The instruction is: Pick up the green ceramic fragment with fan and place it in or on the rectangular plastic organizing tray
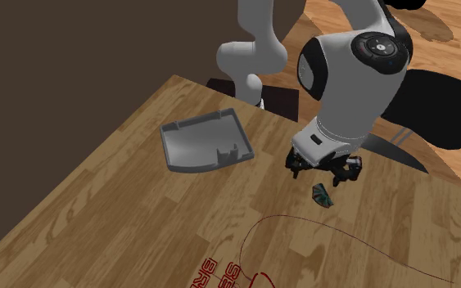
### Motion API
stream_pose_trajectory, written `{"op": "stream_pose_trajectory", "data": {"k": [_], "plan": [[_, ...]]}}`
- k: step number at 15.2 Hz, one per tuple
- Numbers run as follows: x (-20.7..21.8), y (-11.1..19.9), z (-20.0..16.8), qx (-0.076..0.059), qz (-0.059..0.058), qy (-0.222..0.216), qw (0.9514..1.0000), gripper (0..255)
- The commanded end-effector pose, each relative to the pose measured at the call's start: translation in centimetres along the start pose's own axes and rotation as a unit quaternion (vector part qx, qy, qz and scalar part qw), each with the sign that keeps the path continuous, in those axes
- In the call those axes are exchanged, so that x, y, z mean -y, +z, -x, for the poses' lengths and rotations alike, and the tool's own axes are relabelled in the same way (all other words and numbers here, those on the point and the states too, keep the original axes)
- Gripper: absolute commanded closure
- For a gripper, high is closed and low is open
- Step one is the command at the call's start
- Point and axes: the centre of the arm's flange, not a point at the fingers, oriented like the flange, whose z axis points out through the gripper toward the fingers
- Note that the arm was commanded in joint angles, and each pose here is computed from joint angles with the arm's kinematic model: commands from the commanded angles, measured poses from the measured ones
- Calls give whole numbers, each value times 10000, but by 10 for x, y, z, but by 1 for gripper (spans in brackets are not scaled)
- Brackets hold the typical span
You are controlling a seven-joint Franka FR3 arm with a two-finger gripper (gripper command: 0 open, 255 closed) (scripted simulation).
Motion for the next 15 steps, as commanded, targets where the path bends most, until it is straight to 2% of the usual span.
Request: {"op": "stream_pose_trajectory", "data": {"k": [1, 3, 10, 15], "plan": [[21, 12, -7, -41, -68, -35, 10000, 0], [35, 20, -13, -70, -111, -60, 9999, 0], [36, 57, -14, -70, -111, -60, 9999, 0], [36, 60, -14, -70, -111, -60, 9999, 0]]}}
